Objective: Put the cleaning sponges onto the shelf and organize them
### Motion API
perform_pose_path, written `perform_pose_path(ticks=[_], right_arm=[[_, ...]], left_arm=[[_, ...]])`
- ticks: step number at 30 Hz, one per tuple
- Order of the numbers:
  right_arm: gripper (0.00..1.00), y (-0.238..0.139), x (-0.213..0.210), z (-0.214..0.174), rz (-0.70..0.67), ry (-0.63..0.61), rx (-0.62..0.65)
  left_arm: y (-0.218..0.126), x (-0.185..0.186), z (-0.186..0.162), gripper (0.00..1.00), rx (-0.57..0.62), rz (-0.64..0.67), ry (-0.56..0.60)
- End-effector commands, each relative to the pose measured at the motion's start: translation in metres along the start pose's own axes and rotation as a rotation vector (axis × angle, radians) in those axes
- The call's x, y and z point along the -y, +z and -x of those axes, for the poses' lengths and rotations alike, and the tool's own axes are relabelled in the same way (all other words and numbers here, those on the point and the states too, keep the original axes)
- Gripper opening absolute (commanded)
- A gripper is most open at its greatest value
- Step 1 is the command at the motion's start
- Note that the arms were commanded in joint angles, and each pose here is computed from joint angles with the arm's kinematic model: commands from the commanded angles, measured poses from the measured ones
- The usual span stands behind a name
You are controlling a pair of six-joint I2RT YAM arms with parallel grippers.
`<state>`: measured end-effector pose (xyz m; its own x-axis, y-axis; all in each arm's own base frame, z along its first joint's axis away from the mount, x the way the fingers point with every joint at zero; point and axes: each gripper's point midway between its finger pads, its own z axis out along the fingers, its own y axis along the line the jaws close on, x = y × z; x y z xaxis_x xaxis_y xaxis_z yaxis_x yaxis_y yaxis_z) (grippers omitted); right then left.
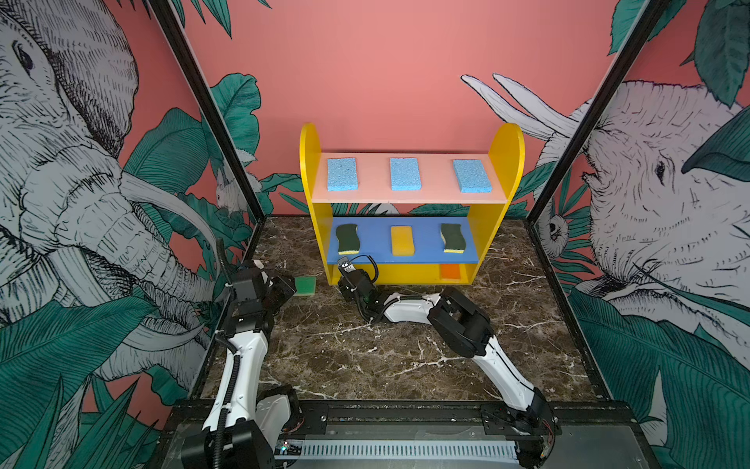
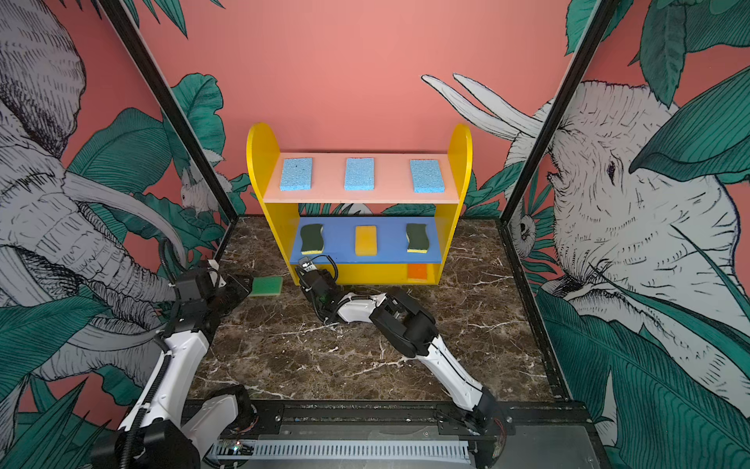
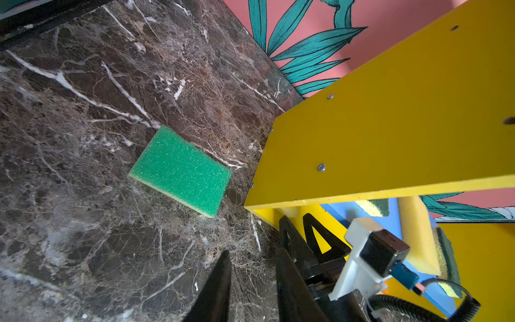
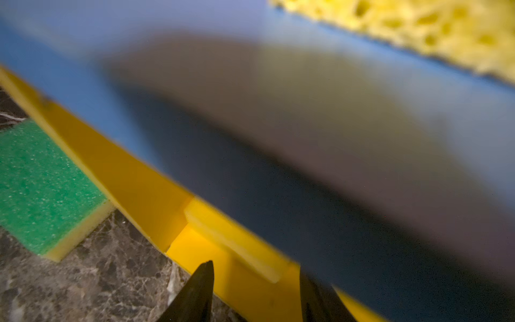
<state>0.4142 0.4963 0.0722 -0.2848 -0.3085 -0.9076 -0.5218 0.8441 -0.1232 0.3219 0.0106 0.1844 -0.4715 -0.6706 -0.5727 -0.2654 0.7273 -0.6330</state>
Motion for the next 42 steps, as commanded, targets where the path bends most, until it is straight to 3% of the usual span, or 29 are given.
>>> perform_pose_path(ticks=[1, 7, 15, 30, 42], right_arm=[[0.51, 0.009, 0.001, -0.023, -0.017, -0.033, -0.064], [0.49, 0.010, 0.001, -0.023, -0.018, -0.036, -0.068], [0.37, 0.011, 0.001, -0.023, -0.019, -0.039, -0.073], [0.01, 0.003, 0.004, -0.022, -0.017, -0.035, -0.030], [0.00, -0.038, 0.008, -0.007, 0.012, -0.055, 0.090]], left_arm=[[-0.003, 0.004, 0.004, 0.30, 0.021, -0.020, -0.003], [-0.003, 0.005, 0.005, 0.30, 0.022, -0.020, -0.001], [-0.003, 0.004, 0.004, 0.31, 0.019, -0.020, -0.001], [-0.005, 0.004, 0.000, 0.32, 0.014, -0.017, 0.007], [-0.007, 0.003, -0.018, 0.28, -0.038, -0.024, 0.038]])
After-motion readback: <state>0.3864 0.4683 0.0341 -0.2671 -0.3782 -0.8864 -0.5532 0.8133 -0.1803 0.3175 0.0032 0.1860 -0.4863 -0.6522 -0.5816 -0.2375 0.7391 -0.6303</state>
